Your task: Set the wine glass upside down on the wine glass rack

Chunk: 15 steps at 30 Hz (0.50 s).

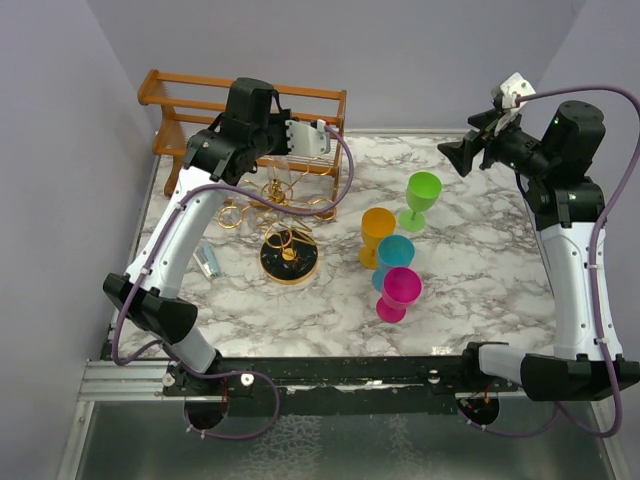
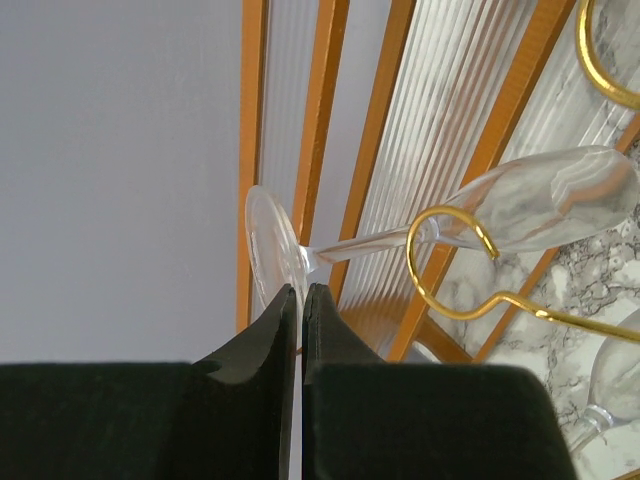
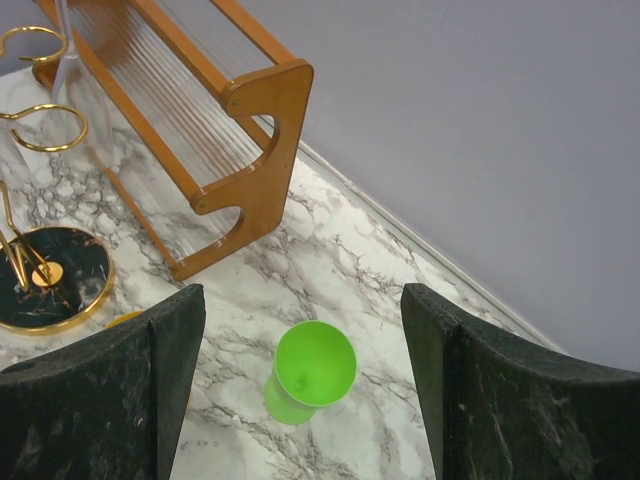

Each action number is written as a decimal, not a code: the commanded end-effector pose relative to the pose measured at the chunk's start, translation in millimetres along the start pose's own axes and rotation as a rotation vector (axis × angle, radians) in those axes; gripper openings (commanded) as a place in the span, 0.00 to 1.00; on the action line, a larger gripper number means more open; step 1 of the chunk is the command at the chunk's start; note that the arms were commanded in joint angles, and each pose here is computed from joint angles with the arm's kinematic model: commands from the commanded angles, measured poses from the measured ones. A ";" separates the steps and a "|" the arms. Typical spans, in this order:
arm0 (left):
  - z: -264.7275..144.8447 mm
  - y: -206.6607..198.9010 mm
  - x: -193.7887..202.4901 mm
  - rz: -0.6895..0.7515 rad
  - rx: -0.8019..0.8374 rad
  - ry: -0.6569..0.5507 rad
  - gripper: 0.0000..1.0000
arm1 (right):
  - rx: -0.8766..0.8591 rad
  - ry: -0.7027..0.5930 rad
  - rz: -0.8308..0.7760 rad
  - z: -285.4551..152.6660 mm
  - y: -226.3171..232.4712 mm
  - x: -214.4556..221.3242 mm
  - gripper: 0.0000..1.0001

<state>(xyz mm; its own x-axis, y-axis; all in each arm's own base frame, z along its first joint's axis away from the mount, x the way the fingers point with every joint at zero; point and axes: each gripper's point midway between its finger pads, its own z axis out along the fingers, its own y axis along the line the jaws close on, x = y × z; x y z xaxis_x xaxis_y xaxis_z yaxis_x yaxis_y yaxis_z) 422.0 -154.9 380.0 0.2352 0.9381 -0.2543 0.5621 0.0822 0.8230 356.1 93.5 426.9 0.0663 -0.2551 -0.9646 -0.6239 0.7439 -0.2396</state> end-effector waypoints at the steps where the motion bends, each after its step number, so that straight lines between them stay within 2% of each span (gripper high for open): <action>1: 2.3 11.5 -24.4 0.015 -0.033 -0.091 0.00 | 0.014 -0.025 -0.028 -5.8 1.5 -9.3 0.79; 15: 5.7 -11.6 -45.9 0.028 0.051 -0.174 0.00 | 0.012 -0.018 -0.024 -4.8 2.0 -3.9 0.79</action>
<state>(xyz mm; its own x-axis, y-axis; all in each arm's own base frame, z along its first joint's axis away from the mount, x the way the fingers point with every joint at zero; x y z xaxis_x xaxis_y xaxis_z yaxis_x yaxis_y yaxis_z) 417.6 -189.7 368.4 0.3290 0.8970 -0.2954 0.6005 0.0427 0.7985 354.3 93.6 423.6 0.0611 -0.2550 -0.9650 -0.6252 0.7439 -0.2362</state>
